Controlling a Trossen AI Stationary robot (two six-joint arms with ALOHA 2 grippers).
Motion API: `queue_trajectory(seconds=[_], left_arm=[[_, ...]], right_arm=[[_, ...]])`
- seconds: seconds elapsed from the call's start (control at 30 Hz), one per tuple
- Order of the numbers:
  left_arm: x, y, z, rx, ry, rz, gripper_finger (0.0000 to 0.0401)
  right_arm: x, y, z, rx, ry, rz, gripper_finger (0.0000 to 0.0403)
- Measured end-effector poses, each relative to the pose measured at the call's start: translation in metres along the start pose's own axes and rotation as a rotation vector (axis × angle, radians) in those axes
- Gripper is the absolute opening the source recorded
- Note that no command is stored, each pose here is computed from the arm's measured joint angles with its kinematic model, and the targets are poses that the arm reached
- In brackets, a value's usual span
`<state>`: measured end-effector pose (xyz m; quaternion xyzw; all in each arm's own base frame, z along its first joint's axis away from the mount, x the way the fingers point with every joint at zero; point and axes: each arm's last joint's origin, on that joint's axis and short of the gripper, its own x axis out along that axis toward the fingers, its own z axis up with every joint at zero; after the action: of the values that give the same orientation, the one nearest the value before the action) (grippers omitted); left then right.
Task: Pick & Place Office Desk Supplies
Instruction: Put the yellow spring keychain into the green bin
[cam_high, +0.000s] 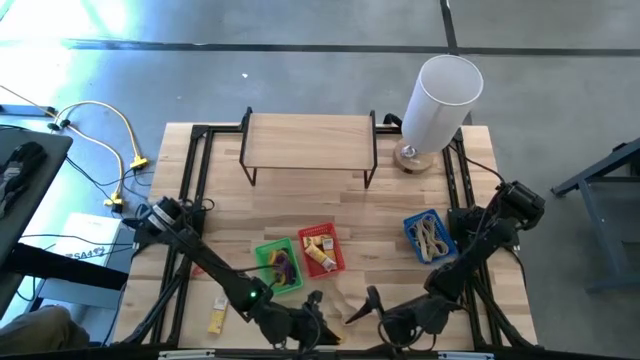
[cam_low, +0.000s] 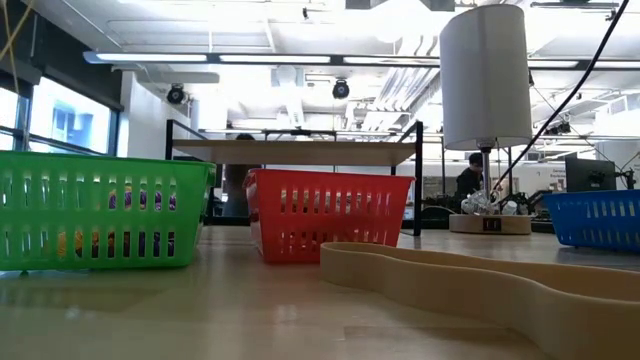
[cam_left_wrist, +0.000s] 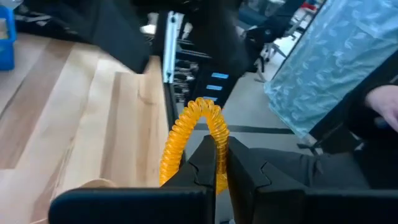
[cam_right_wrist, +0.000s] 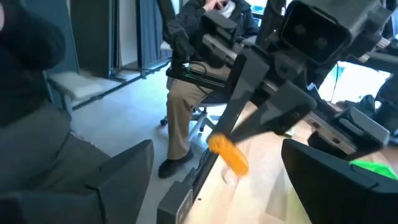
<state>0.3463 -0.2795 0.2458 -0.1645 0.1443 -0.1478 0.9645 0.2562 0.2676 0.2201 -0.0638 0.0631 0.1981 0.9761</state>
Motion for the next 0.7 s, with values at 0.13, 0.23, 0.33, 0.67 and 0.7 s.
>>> queue_trajectory(seconds=[0.13,0.23,0.33,0.67,0.7], left_arm=[[0.003,0.007,0.004,-0.014,0.002,-0.002,0.0009],[0.004,0.011,0.005,-0.021,0.005,-0.006,0.0009],[0.005,0.012,0.006,-0.03,0.004,-0.004,0.0009],[0.006,0.015,0.009,-0.047,-0.009,0.001,0.0009],[0.006,0.016,0.009,-0.05,-0.014,0.001,0.0009]], right_arm=[[0.001,-0.002,0.0,0.042,-0.002,-0.004,0.0342],[0.001,-0.002,-0.001,0.007,0.01,-0.001,0.0342],[0.001,-0.002,-0.002,-0.007,0.022,-0.001,0.0337],[0.003,-0.006,-0.003,-0.038,0.031,-0.015,0.0258],[0.003,-0.006,-0.003,-0.039,0.032,-0.014,0.0252]])
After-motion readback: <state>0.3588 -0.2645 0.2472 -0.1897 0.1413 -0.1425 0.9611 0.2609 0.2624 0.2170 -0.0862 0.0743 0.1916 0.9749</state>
